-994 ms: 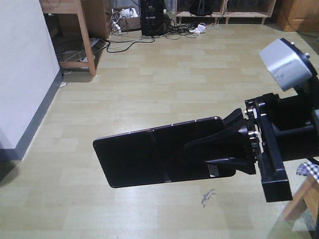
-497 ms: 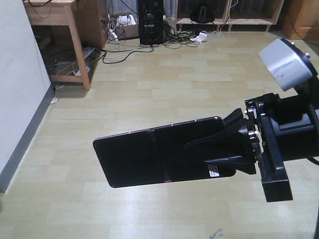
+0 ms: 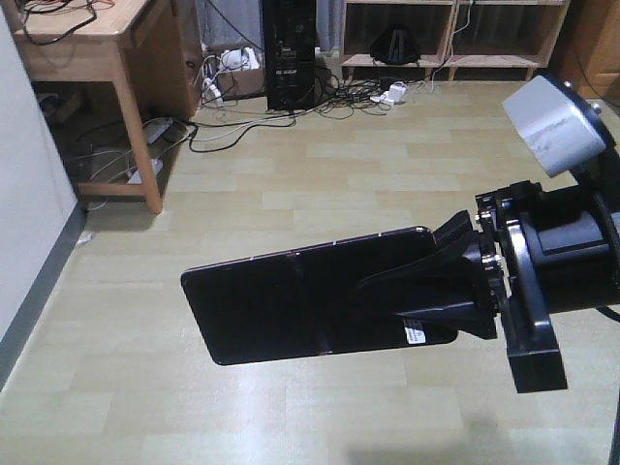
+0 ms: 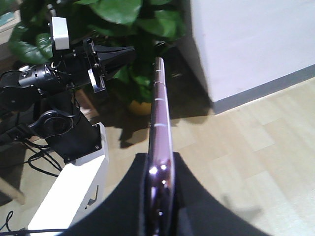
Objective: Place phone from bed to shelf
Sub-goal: 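Drive the base away from the bed holding the phone in the right gripper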
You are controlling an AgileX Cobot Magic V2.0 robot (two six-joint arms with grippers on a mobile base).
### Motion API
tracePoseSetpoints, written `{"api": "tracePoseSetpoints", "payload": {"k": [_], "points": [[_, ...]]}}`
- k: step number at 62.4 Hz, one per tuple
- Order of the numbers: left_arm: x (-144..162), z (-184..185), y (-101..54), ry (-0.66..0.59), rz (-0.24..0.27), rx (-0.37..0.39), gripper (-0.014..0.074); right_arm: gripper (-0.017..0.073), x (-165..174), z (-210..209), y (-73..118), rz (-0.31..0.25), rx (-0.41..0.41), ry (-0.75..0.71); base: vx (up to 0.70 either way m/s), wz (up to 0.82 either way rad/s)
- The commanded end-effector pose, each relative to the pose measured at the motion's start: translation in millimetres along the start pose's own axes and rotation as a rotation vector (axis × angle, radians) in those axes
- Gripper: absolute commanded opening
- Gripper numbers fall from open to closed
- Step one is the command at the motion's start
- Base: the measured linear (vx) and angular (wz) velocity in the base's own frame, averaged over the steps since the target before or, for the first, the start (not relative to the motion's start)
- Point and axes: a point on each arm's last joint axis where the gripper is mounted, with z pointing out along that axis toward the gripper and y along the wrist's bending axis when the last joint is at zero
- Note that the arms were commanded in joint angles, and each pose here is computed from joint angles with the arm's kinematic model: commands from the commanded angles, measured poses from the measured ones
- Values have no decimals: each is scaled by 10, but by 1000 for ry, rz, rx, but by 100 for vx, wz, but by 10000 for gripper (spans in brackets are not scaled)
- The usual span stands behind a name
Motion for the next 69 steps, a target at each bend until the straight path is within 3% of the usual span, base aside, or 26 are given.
{"api": "tracePoseSetpoints", "payload": {"k": [1, 69], "points": [[-142, -30, 16, -107, -14, -10, 1, -2, -134, -68, 156, -24, -80, -78, 47, -10], [-142, -30, 16, -107, -14, -10, 1, -2, -134, -68, 155, -24, -79, -78, 39, -39]]}}
